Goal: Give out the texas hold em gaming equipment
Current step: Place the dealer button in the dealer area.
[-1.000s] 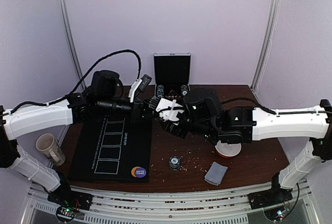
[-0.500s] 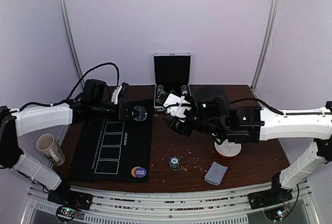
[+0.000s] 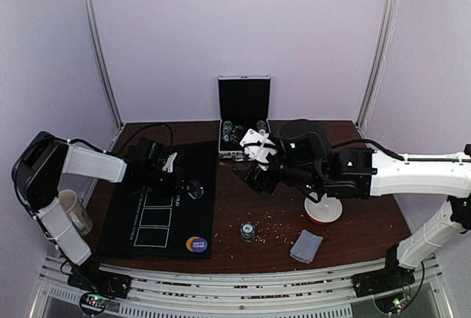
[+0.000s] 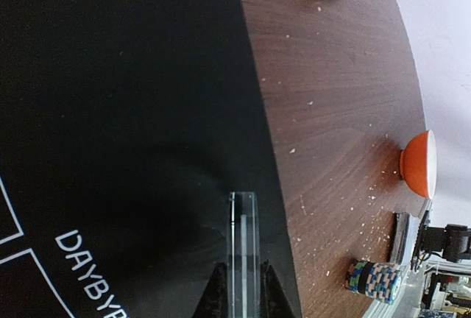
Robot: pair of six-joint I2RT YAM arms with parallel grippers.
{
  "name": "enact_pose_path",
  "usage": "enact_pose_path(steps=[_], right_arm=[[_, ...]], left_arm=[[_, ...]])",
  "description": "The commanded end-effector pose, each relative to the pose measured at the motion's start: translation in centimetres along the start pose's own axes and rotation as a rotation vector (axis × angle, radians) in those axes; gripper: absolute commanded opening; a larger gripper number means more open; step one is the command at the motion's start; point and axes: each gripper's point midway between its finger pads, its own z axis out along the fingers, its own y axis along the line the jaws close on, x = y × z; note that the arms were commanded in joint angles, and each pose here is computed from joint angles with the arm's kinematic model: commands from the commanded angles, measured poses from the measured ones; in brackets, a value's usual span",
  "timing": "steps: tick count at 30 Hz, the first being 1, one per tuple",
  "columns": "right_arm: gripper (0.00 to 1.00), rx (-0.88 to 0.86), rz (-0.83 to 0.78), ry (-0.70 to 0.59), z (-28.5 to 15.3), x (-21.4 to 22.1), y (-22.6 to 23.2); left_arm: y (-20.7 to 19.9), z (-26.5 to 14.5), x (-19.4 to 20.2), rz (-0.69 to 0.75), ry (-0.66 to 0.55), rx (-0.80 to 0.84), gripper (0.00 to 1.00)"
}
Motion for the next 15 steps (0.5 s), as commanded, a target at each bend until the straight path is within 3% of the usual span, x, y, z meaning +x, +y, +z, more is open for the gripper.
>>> enact_pose_path(steps=[1, 2, 6, 10, 15], right_arm=[[0.75, -0.015, 0.008, 0.026, 0.3, 0.6, 0.3], [0.76, -0.016, 0.006, 0.029, 0.3, 0.7, 0.3], [0.78, -0.016, 0.004, 0.025, 0.3, 0.5, 0.3], [0.80, -0.023, 0.004, 0.024, 0.2, 0.3, 0.3], [0.81, -0.020, 0.003, 0.023, 0.2, 0.2, 0.2]], left_arm=[[0.8, 0.1, -0.7, -0.018, -0.036, -0.004, 0.00], [0.9, 0.1, -0.5, -0.020, -0.029, -0.010, 0.02], [3.1, -0.1, -0.6, 0.006, -0.009, -0.152, 0.40], [4.7, -1.7, -1.8, 0.082, -0.006, -0.319, 0.68], [3.2, -3.8, -2.7, 0.217, -0.006, -0.408, 0.88]])
